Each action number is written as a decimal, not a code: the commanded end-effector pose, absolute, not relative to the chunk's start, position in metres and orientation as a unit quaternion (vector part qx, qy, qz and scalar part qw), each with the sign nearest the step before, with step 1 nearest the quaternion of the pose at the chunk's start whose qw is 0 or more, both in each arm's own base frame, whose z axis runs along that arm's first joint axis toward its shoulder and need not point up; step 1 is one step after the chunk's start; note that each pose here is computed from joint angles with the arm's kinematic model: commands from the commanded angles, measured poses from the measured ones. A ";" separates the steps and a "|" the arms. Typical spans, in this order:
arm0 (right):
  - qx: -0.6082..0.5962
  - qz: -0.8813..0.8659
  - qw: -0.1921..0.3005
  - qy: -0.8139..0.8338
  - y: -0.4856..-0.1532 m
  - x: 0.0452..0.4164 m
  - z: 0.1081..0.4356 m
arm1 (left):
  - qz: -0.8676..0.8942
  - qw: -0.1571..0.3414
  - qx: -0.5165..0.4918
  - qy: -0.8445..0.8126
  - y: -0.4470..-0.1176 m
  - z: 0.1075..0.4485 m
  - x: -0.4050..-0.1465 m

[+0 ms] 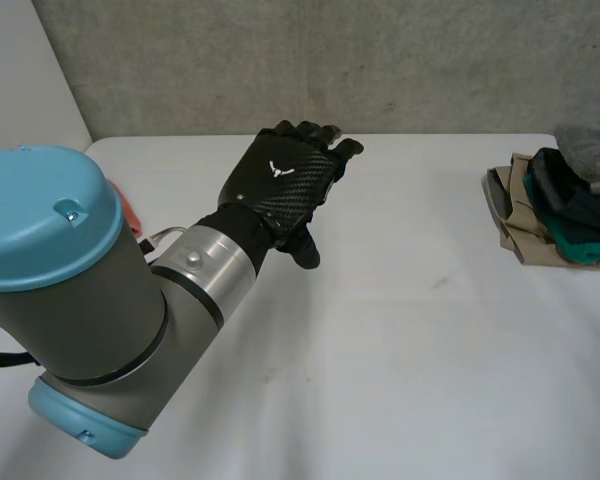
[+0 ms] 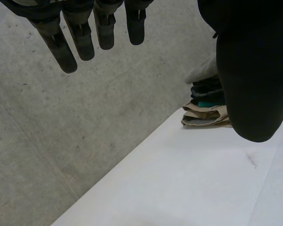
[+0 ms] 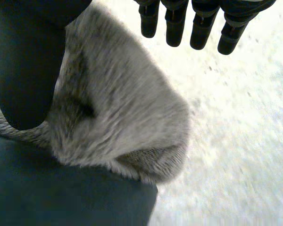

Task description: Fold the laundry.

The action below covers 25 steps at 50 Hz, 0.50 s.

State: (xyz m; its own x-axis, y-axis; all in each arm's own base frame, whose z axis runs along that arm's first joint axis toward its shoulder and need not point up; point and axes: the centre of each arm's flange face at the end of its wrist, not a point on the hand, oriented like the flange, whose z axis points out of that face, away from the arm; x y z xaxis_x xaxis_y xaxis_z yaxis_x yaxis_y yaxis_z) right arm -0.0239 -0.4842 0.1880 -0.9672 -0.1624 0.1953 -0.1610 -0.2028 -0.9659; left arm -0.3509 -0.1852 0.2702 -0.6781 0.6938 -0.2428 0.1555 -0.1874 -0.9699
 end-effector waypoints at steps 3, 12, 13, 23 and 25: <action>-0.124 -0.659 -0.137 0.729 -0.423 -0.063 0.207 | 0.690 0.198 -0.349 -0.603 -0.182 0.274 -0.350; -0.059 -0.641 -0.350 0.681 -0.405 -0.117 0.276 | 0.704 0.200 -0.340 -0.590 -0.180 0.290 -0.346; -0.042 -0.649 -0.385 0.655 -0.402 -0.121 0.296 | 0.706 0.200 -0.340 -0.589 -0.180 0.292 -0.346; -0.064 -0.801 -0.358 0.475 -0.384 -0.011 0.387 | 0.743 0.198 -0.317 -0.556 -0.178 0.329 -0.334; -0.102 -0.837 -0.293 0.450 -0.378 0.038 0.385 | 0.750 0.185 -0.307 -0.555 -0.186 0.335 -0.326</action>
